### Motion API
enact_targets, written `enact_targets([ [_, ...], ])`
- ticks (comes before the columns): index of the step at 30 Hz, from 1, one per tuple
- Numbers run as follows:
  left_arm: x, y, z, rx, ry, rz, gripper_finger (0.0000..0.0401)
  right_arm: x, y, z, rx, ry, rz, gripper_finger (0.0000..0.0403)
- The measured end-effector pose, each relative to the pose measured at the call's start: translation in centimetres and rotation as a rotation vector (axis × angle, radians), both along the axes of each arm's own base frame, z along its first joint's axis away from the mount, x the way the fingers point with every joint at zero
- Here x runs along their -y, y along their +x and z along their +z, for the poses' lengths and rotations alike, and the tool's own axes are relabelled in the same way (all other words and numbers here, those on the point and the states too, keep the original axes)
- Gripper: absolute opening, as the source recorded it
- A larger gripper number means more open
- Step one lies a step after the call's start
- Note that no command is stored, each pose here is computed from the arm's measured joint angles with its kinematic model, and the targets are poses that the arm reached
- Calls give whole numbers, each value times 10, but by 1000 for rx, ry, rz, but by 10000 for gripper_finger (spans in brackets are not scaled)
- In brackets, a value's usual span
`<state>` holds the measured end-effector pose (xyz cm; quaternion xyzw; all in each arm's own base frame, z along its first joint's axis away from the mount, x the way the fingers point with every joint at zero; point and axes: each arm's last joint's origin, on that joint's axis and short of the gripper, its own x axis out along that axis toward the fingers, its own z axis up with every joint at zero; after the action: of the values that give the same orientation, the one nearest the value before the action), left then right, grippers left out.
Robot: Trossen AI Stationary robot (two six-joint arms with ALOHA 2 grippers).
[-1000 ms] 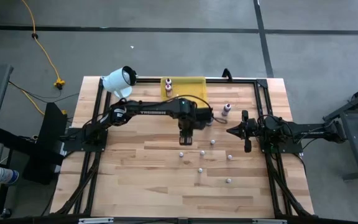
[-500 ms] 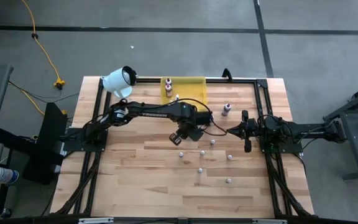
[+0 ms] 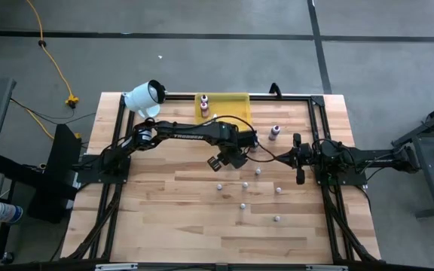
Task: Pick & Place food coloring
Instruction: Put the top small red food coloring bottle into the yellow container
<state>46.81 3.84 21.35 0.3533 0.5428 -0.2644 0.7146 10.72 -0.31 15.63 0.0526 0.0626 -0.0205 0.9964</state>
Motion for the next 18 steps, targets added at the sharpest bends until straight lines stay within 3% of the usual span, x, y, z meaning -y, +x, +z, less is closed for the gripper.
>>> enact_targets([
  [8,-9,2,1,32,-74,4,104,0,0,0,0,0,1,0],
  [13,-11,-2,-12,0,-74,21,104,0,0,0,0,0,0,0],
  [18,-11,-6,-24,-41,-79,42,129,0,0,0,0,0,1,0],
])
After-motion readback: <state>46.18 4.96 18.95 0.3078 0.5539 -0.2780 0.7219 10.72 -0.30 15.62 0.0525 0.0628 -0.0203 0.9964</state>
